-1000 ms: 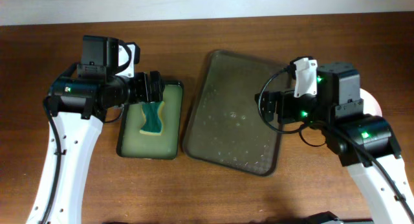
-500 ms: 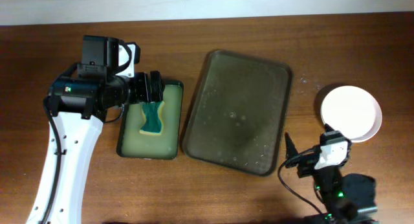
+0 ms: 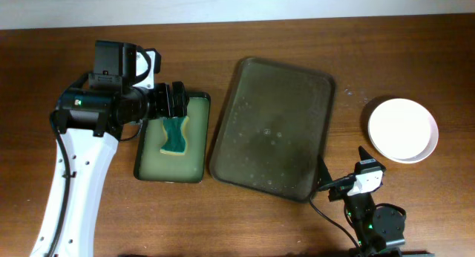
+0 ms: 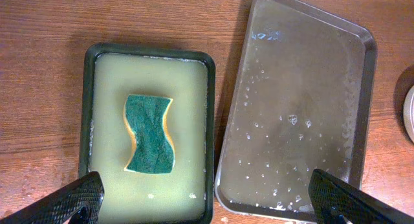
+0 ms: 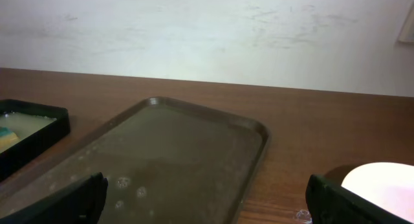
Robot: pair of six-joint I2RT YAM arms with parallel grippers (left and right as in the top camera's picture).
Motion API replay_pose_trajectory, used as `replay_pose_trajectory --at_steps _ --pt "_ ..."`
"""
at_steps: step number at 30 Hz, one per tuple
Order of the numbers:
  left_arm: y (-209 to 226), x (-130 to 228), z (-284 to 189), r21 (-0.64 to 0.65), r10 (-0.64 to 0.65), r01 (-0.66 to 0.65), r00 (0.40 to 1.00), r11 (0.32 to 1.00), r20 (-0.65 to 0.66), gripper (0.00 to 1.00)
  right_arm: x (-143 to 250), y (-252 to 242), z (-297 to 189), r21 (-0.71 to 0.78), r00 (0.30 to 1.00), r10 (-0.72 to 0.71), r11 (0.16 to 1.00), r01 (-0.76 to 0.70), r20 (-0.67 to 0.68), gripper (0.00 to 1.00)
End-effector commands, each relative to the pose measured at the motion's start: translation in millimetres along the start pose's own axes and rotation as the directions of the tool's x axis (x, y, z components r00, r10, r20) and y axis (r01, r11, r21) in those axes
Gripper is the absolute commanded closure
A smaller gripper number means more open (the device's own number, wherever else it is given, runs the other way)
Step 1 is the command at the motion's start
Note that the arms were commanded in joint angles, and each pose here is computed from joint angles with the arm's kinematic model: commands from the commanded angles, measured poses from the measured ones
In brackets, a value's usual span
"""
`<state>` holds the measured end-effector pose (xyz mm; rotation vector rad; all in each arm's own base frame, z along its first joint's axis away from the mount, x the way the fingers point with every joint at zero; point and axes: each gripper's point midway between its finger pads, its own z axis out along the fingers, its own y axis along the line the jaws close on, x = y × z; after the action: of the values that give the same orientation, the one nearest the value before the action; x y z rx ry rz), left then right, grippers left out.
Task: Clean dirty plates on tray and stack at the side
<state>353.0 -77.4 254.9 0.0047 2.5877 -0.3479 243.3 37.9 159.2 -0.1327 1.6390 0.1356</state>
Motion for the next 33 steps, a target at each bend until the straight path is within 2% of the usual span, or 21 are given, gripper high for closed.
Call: replay_pose_trajectory --at_steps 1,6,8,10,11,12,16,21,24,26,27,29,33 --pt "-1.5 -2.0 -4.3 0.008 0.003 -0.003 1.0 1.0 0.013 0.01 2.6 -0.4 0.1 0.001 1.0 0.012 1.0 -0.012 -0.003 0.02" --pt "2.7 6.4 -2.1 -0.011 -0.003 0.002 1.0 1.0 -0.016 0.01 2.6 -0.4 0.1 0.001 1.0 0.012 1.0 -0.012 -0.003 0.02" --pt "29.8 -2.5 -1.2 -0.162 0.015 -0.002 0.997 0.987 0.078 0.0 2.6 -0.4 0.1 0.001 1.0 0.012 1.0 -0.012 -0.003 0.02" --pt "31.2 -14.3 -7.1 -0.174 0.06 -0.02 0.972 0.985 0.227 0.0 2.6 -0.4 0.1 0.001 1.0 0.012 1.0 -0.012 -0.003 0.02" --pt "26.7 -17.0 -17.9 -0.138 0.088 -0.036 0.914 0.99 0.395 0.0 2.6 -0.4 0.1 0.001 1.0 0.012 1.0 -0.012 -0.003 0.02" --pt "25.6 -13.8 -23.0 -0.123 0.093 -0.041 0.886 0.992 0.454 0.01 2.6 -0.4 0.1 0.001 1.0 0.012 1.0 -0.012 -0.003 0.02" --pt "31.8 36.0 -52.7 -0.139 0.175 -0.108 0.675 0.984 0.717 0.01 2.6 -0.4 0.1 0.001 1.0 0.012 1.0 -0.012 -0.003 0.02" --pt "53.9 92.7 -62.8 -0.181 0.202 -0.091 0.489 0.979 0.849 0.0 2.6 -0.4 0.1 0.001 1.0 0.012 1.0 -0.012 -0.003 0.02" --pt "63.9 109.6 -49.7 -0.176 0.187 -0.068 0.459 0.982 0.869 0.01 2.6 -0.4 0.1 0.001 1.0 0.012 1.0 -0.012 -0.003 0.02" --pt "68.1 112.7 -35.4 -0.175 0.188 -0.068 0.407 0.982 0.894 0.01 2.6 -0.4 0.1 0.001 1.0 0.012 1.0 -0.012 -0.003 0.02" --pt "69.5 115.4 -26.2 -0.173 0.187 -0.072 0.409 0.982 0.893 0.01 2.6 -0.4 0.1 0.001 1.0 0.012 1.0 -0.012 -0.003 0.02" --pt "74.9 120.6 -16.4 -0.185 0.187 -0.05 0.456 0.981 0.87 0.01 2.6 -0.4 0.1 0.001 1.0 0.012 1.0 -0.012 -0.003 0.02" --pt "71.5 123.7 -10.5 -0.177 0.187 -0.067 0.478 0.982 0.858 0.0 2.6 -0.4 0.1 0.001 1.0 0.012 1.0 -0.012 -0.003 0.02"
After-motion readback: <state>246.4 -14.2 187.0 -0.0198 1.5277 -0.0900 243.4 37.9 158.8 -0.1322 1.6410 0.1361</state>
